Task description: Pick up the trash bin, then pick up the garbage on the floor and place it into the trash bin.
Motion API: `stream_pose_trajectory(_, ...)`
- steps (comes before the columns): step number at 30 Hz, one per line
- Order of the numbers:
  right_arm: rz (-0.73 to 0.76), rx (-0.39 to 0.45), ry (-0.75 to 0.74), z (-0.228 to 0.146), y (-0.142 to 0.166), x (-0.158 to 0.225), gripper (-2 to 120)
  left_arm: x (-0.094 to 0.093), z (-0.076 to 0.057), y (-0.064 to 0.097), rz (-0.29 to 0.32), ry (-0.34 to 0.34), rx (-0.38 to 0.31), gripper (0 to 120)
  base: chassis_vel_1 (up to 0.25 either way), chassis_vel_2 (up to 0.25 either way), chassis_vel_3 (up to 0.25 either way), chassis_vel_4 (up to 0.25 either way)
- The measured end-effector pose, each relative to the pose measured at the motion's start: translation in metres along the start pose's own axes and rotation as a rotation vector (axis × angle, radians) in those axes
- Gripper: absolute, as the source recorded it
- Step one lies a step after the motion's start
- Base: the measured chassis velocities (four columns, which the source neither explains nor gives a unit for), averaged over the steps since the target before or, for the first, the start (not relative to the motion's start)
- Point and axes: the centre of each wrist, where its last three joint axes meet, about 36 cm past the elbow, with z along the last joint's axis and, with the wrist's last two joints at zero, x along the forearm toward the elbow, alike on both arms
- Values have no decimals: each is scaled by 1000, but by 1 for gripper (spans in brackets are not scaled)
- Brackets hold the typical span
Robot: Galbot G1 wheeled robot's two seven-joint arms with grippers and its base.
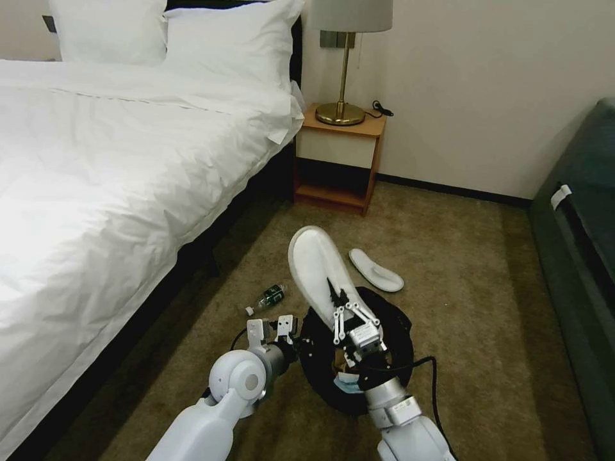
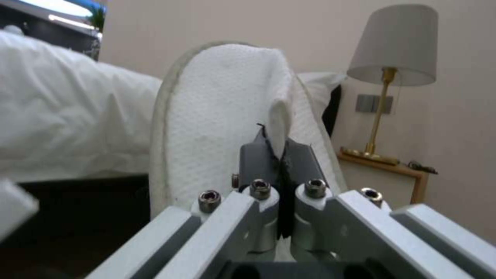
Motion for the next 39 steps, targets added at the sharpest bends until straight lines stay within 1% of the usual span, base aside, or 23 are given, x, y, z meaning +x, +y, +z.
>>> stream_pose_trajectory(8, 2, 12, 20, 17, 6, 7, 0, 10, -14, -3, 12, -53, 7, 0, 0, 0, 0, 0)
stream_pose_trajectory(13, 1, 13, 20, 21, 8, 9, 0, 15, -19, -2, 12, -71, 7, 0, 0, 0, 0, 0)
stream_pose_trajectory(14, -1, 13, 20, 22, 9, 10, 0, 21, -22, -1, 13, -87, 16, 0, 0, 0, 0, 0)
stream_pose_trajectory(18, -3, 15, 19, 24, 8, 11, 0, 26, -25, -2, 19, -101, 24, 0, 0, 0, 0, 0)
stream_pose_trajectory(20, -1, 22, 22, 27, 5, 12, 0, 35, -29, -3, 24, -122, 36, 0, 0, 0, 0, 0)
stream_pose_trajectory(21, -1, 22, 22, 27, 5, 12, 0, 35, -29, -3, 24, -122, 36, 0, 0, 0, 0, 0)
stream_pose_trajectory(22, 2, 27, 24, 29, 3, 13, 0, 41, -31, -3, 29, -131, 39, 0, 0, 0, 0, 0)
stream_pose_trajectory(24, 4, 29, 25, 30, 2, 13, 0, 44, -31, -4, 32, -135, 41, 0, 0, 0, 0, 0)
stream_pose_trajectory(26, 11, 41, 27, 35, -4, 14, 0, 57, -34, -9, 52, -147, 49, 0, 0, 0, 0, 0)
stream_pose_trajectory(29, 14, 46, 27, 36, -6, 14, 0, 62, -36, -11, 62, -153, 53, 0, 0, 0, 0, 0)
stream_pose_trajectory(30, 18, 50, 25, 36, -10, 13, 0, 69, -38, -14, 79, -157, 64, 0, 0, 0, 0, 0)
stream_pose_trajectory(32, 22, 55, 21, 37, -13, 11, 0, 76, -38, -18, 96, -162, 71, 0, 0, 0, 0, 0)
stream_pose_trajectory(33, 22, 55, 21, 37, -13, 11, 0, 76, -38, -18, 96, -162, 71, 0, 0, 0, 0, 0)
stream_pose_trajectory(35, 26, 60, 18, 39, -16, 8, 0, 82, -38, -22, 111, -163, 68, 0, 0, 0, 0, 0)
stream_pose_trajectory(39, 28, 65, 20, 40, -18, 8, 0, 86, -39, -22, 113, -167, 62, 0, 0, 0, 0, 0)
